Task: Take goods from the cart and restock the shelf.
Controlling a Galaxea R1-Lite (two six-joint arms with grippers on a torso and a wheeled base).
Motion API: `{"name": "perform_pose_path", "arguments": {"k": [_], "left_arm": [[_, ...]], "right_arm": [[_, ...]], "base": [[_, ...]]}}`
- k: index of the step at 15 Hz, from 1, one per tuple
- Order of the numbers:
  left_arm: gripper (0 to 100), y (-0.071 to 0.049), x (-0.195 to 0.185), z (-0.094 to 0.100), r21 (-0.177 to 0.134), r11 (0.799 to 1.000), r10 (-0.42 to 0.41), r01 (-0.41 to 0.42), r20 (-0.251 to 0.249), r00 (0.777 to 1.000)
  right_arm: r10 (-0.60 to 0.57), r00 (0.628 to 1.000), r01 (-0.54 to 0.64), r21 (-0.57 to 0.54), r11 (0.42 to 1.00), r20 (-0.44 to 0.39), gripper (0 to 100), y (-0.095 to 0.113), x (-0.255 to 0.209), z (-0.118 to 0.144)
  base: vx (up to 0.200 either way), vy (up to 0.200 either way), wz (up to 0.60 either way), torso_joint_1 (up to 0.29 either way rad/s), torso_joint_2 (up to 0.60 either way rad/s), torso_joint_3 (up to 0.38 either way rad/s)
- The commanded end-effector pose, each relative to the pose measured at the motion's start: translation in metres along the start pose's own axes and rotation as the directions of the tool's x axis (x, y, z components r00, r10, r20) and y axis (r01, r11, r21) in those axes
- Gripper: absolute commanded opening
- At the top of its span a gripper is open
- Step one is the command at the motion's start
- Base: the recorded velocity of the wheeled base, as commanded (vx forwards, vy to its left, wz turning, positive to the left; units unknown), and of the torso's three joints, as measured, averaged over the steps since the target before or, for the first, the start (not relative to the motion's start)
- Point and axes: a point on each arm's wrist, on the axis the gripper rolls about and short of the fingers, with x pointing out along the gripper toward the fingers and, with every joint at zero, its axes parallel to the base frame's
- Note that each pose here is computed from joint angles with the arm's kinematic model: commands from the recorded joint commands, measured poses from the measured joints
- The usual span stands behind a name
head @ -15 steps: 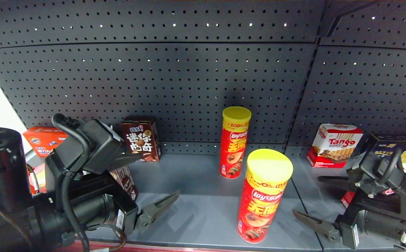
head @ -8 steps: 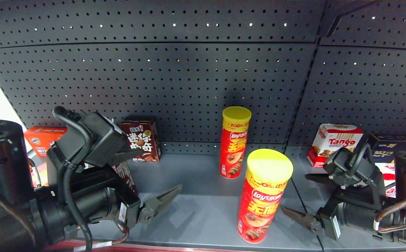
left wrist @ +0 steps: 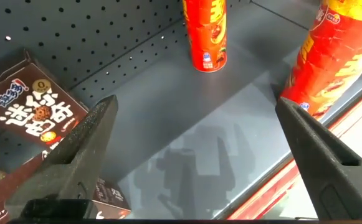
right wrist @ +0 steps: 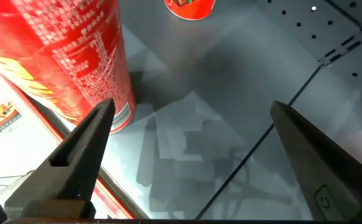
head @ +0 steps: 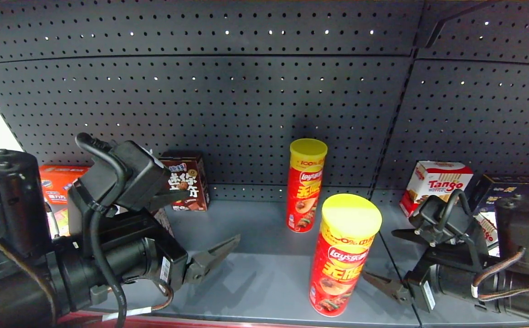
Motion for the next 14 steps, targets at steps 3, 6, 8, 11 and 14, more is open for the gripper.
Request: {"name": "perform_pose_path", "arguments": {"k": [3, 6, 8, 11, 14], "left_arm": [[100, 0.005, 0.003, -0.001, -0.007, 1.000, 0.017, -0.017, -0.002, 1.000], [100, 0.006, 0.003, 0.001, -0.008, 1.000, 0.021, -0.021, 0.005, 1.000], [100, 0.006, 0.004, 0.001, -0.008, 1.000, 0.019, -0.019, 0.005, 1.000], [100, 0.006, 0.006, 0.002, -0.009, 1.000, 0.020, -0.020, 0.011, 1.000], [100, 0.006, 0.008, 0.003, -0.009, 1.000, 0.020, -0.020, 0.011, 1.000]], "right_arm": [[0.022, 1.000, -0.023, -0.009, 1.000, -0.012, 100, 0.005, 0.005, -0.001], [0.033, 0.999, -0.034, -0.014, 0.999, -0.017, 100, 0.007, 0.013, 0.003], [0.037, 0.999, -0.037, -0.016, 0.999, -0.019, 100, 0.007, 0.017, 0.005], [0.039, 0.999, -0.040, -0.019, 0.999, -0.019, 100, 0.008, 0.019, 0.006], [0.053, 0.998, -0.053, -0.024, 0.998, -0.027, 100, 0.011, 0.023, 0.005]], "base": [[0.000, 0.000, 0.00, 0.000, 0.00, 0.000], [0.000, 0.000, 0.00, 0.000, 0.00, 0.000], [0.000, 0.000, 0.00, 0.000, 0.00, 0.000], [0.000, 0.000, 0.00, 0.000, 0.00, 0.000], [0.000, 0.000, 0.00, 0.000, 0.00, 0.000]]}}
